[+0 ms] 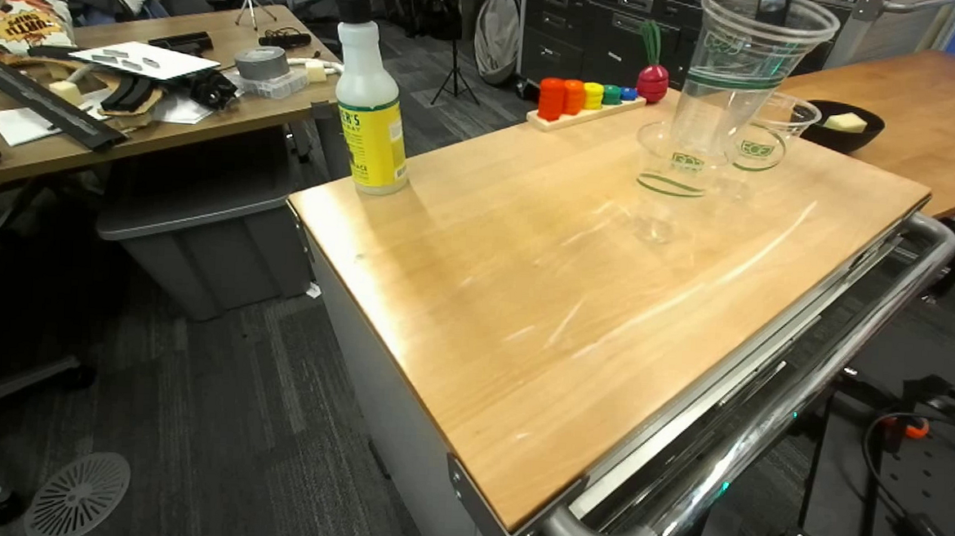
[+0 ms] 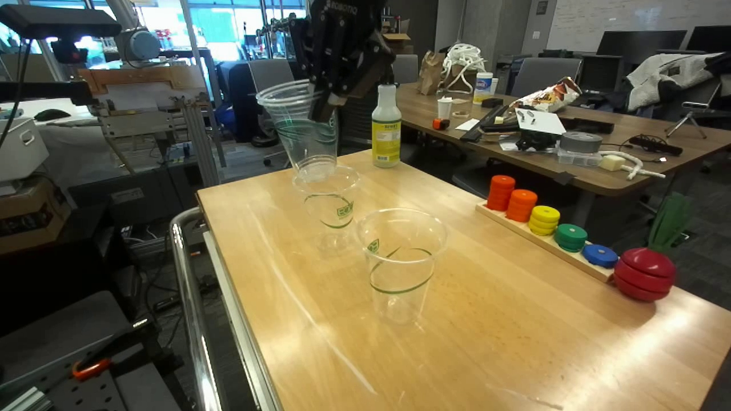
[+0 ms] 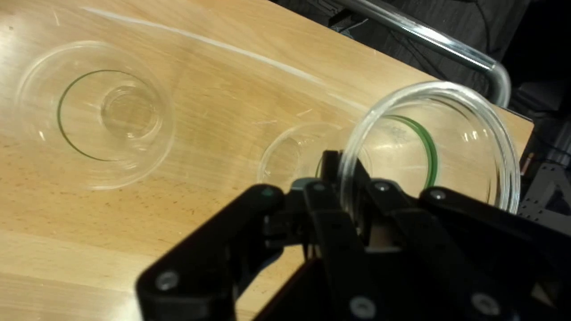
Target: Stack the cups
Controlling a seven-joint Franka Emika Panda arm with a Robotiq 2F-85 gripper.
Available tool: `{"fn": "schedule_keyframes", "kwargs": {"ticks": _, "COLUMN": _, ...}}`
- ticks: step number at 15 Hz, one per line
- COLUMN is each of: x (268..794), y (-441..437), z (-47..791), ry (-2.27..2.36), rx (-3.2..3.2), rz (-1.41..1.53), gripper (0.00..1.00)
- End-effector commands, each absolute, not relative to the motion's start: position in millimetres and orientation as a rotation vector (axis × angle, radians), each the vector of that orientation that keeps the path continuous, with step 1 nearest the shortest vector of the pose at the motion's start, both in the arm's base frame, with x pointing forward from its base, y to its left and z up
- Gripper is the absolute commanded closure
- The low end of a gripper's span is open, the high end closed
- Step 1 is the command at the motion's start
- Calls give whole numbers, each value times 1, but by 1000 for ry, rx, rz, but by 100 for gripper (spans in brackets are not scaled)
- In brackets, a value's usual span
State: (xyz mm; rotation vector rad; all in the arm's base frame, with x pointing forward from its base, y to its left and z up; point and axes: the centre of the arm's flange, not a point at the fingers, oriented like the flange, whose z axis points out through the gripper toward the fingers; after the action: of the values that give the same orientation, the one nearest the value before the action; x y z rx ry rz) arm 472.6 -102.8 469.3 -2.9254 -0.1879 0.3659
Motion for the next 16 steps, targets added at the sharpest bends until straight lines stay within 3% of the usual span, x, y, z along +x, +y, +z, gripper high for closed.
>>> {"fn": "schedule_keyframes", "kwargs": {"ticks": 1, "x": 490, "y": -112, "z": 460, "ry": -246, "rx": -2854, "rz": 379, "gripper": 98}}
{"fn": "schedule_keyframes", "kwargs": {"ticks": 7, "x": 499, "y": -116, "z": 440, "ry": -274, "rx": -2847, "rz": 453, "gripper": 98}}
{"fn": "schedule_keyframes", "kwargs": {"ticks": 8, "x": 500, "y": -116, "z": 439, "ry": -281, "rx": -2858, "rz": 448, "gripper": 79}}
{"fn": "schedule_keyframes", "kwargs": {"ticks": 9, "x": 501, "y": -116, "z": 438, "ry": -281, "rx": -2866, "rz": 445, "gripper": 68}}
{"fn": "schedule_keyframes", "kwargs": {"ticks": 16, "x": 504, "y": -113, "z": 439, "ry": -258, "rx": -2925, "rz": 429, "gripper": 16}}
